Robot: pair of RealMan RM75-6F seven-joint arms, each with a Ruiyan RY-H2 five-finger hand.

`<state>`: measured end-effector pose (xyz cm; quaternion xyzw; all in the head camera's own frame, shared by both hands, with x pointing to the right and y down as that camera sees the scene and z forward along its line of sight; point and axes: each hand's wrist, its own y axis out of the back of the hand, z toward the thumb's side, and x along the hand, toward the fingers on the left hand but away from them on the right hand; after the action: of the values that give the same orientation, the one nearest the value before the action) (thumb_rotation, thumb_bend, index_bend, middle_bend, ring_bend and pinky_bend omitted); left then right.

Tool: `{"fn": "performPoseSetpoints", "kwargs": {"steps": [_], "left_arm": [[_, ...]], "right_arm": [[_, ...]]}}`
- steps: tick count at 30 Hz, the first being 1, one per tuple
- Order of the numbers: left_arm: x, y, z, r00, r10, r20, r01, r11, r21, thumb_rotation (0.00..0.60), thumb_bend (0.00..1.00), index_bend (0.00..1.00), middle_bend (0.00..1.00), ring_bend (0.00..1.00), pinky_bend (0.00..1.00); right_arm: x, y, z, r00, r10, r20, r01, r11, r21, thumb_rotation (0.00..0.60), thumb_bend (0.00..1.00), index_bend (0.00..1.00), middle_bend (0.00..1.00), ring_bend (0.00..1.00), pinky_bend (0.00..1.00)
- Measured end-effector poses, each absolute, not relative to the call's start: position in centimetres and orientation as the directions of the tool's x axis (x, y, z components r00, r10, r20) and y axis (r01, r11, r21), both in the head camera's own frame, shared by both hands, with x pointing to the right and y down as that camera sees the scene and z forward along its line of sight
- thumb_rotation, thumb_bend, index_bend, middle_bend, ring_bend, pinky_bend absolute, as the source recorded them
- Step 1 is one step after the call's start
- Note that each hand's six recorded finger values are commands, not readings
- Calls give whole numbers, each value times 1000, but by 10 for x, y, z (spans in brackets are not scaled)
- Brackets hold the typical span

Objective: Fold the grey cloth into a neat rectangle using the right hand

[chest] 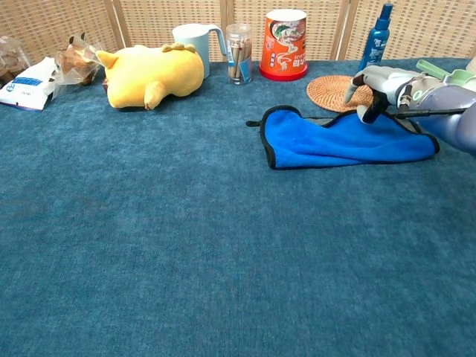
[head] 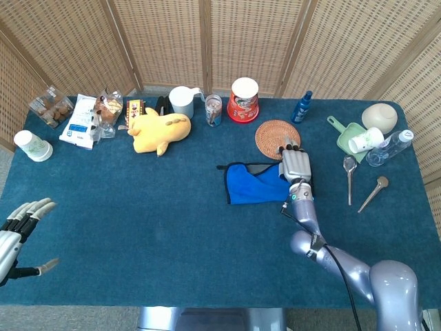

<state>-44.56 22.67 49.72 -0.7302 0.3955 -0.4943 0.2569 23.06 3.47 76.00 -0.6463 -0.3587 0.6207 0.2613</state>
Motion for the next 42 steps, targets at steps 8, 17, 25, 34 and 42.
{"fn": "performPoseSetpoints", "kwargs": {"steps": [8,17,25,34,42], "left_arm": [[-445,227,497,200,-831,519,-324,-556,-766,600,237,67,0,0,62],[-445,227,497,200,-832,518,-325,-555,-766,600,238,67,0,0,62],[-446,227,496,198,-834,516,-326,-552,-767,600,237,67,0,0,62],[-446,226,496,198,-834,515,-326,-551,-768,600,236,67,0,0,62],[-446,227,495,200,-836,512,-327,-549,-769,600,237,67,0,0,62]], "right_arm": [[231,34,758,-22,783,-622,133,-615,-778,600,453,324,0,0,239],[231,34,757,-20,788,-615,142,-607,-782,600,453,381,0,0,239],[231,36,760,-14,793,-609,138,-602,-787,600,454,485,0,0,234],[230,39,761,9,778,-628,119,-624,-772,600,413,280,0,0,187],[229,38,759,13,786,-618,130,-614,-779,600,408,406,0,0,188]]}}
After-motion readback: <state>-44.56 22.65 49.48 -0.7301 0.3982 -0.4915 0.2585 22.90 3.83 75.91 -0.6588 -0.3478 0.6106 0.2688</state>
